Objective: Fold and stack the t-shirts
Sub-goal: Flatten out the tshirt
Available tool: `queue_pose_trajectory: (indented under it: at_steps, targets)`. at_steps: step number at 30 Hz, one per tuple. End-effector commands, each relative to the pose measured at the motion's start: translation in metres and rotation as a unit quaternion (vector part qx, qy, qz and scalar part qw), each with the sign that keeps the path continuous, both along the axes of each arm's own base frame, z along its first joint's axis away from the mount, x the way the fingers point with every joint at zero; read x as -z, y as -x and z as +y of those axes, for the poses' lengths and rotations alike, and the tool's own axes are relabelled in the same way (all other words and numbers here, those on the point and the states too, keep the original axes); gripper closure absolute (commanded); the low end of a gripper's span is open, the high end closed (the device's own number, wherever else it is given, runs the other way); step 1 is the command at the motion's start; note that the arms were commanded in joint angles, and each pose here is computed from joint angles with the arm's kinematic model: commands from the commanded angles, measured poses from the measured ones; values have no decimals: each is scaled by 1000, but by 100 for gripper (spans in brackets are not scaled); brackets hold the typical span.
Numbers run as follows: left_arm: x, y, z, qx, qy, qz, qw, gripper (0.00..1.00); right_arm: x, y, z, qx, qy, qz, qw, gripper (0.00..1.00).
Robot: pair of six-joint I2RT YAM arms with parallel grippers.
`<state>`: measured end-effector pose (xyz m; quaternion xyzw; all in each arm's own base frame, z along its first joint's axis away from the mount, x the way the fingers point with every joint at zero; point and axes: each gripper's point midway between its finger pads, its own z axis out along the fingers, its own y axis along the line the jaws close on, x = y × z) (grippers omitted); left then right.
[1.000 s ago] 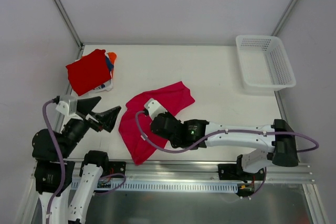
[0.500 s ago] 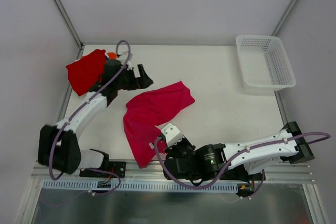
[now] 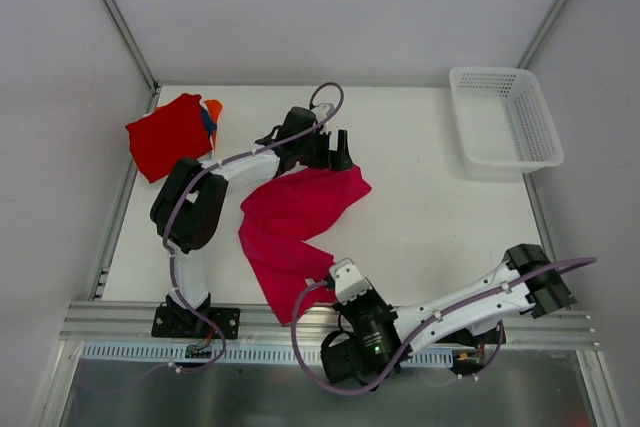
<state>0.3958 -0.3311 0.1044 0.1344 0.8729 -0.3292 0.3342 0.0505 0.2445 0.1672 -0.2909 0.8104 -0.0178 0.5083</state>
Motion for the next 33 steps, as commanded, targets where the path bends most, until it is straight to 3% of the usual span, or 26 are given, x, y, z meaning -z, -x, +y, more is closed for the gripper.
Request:
queue_pose_trajectory:
  at_steps: [1, 6, 11, 21, 29, 32, 33]
  targets:
    - [-3, -18, -5, -8, -18, -43, 999, 1, 10, 4, -15, 40, 29, -10, 999, 100]
    - [33, -28, 21, -58, -89, -33, 994, 1, 13, 9, -12, 53, 48, -14, 997, 100]
    - [59, -30, 33, -76, -136, -24, 988, 1, 7, 6, -14, 56, 9, -6, 998, 100]
    - [70, -43, 36, -68, -219, -70, 971, 1, 12, 1, -26, 75, 18, 9, 997, 100]
    - [72, -48, 35, -68, -236, -81, 966, 1, 14, 0, -16, 84, 37, 10, 996, 100]
    - [70, -52, 35, -77, -244, -88, 963, 5, 15, -2, -15, 85, 42, 10, 995, 100]
    - [71, -52, 34, -79, -247, -89, 962, 14, 16, -2, -16, 85, 44, 9, 995, 100]
